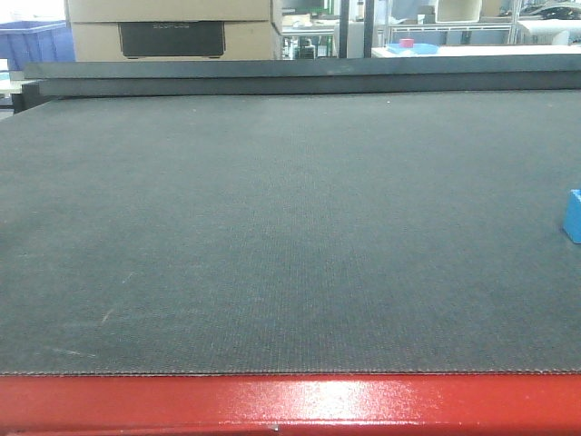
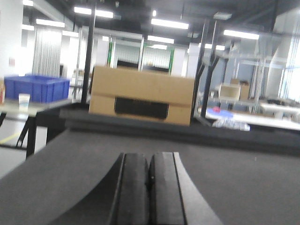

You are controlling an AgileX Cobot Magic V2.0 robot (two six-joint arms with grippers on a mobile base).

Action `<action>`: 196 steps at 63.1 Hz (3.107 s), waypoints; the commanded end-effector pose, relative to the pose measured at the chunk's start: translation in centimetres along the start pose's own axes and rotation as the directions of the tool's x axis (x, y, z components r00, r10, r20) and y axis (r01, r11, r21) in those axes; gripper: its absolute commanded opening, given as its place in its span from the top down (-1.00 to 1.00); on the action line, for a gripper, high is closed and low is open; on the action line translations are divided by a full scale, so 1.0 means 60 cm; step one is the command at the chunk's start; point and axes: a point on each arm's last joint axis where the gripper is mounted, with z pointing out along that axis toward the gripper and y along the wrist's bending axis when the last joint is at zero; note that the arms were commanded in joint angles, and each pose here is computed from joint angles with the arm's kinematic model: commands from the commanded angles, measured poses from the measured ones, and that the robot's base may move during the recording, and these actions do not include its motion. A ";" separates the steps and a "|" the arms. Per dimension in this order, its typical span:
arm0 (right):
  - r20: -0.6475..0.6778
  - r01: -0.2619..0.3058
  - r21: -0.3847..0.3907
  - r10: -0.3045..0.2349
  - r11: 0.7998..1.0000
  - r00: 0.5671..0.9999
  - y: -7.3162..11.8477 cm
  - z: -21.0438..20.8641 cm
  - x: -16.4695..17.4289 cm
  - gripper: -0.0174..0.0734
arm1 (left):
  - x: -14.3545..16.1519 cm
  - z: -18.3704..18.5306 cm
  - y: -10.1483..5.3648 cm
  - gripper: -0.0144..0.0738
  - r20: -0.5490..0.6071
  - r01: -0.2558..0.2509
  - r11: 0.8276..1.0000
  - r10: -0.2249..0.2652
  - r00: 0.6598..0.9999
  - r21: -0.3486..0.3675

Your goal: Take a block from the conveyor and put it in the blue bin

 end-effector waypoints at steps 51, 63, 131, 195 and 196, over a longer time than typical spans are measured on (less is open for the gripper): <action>-0.040 0.060 -0.013 -0.060 0.998 0.997 0.011 0.058 -0.284 0.97 | -0.317 0.111 -0.025 0.92 -0.147 -0.110 0.993 0.104 0.984 -0.033; -0.255 0.060 -0.023 -0.064 0.998 0.965 0.012 0.122 -0.301 0.97 | -0.334 0.165 -0.024 0.92 -0.337 -0.112 0.993 0.089 0.937 -0.049; -0.987 -0.081 0.011 0.023 0.997 0.157 0.019 0.375 0.040 0.97 | -0.066 0.389 -0.009 0.92 -0.937 -0.066 0.995 -0.041 0.348 -0.068; -0.952 0.024 0.183 0.183 0.983 -0.244 0.007 0.430 0.213 -0.30 | -0.022 0.404 -0.005 0.92 -0.967 -0.074 0.995 -0.051 0.248 -0.071; -0.952 0.022 0.185 0.185 0.983 -0.244 0.007 0.430 0.213 -0.31 | -0.022 0.404 -0.005 0.92 -0.968 -0.074 0.995 -0.051 0.246 -0.071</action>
